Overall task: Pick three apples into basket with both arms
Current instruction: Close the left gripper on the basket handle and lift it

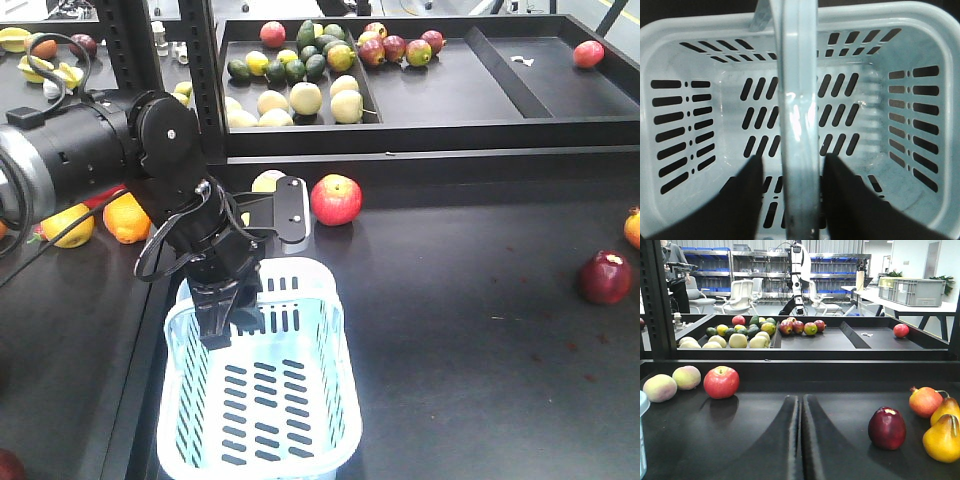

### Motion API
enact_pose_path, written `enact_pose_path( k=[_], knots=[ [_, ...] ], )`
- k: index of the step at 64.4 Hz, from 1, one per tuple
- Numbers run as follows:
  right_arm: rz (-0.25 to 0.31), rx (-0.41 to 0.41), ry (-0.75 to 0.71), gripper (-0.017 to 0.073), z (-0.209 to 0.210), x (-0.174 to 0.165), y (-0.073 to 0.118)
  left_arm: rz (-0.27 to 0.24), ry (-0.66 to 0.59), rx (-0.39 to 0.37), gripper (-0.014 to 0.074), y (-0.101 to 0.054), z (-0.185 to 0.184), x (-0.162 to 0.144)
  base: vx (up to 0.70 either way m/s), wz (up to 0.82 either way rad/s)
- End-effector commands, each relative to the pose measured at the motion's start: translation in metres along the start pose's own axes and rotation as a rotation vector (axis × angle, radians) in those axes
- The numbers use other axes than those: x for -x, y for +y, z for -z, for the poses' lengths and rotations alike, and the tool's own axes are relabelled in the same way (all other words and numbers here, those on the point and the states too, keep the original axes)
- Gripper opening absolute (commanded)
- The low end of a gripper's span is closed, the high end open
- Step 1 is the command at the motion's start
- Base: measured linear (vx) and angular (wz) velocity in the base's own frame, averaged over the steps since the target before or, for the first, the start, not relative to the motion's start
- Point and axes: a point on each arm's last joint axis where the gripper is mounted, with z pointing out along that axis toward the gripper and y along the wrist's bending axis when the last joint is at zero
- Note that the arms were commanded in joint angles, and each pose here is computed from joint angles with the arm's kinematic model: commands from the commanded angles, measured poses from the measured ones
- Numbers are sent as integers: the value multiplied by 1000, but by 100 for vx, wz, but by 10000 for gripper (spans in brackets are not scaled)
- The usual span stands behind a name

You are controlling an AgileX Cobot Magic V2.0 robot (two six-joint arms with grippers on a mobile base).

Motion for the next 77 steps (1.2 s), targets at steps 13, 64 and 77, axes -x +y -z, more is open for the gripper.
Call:
enact_pose_path(
  k=[13, 64, 77],
  knots=[
    [10, -2, -81, -8, 1, 6, 0, -9, -64, 27, -8, -14, 37, 5, 0, 0],
    [10, -2, -81, -8, 1, 6, 0, -56, -201, 133, -7, -74, 105, 27, 0, 0],
    [10, -2, -81, -8, 1, 6, 0, -56, -202, 135, -7, -74, 105, 27, 0, 0]
  ],
)
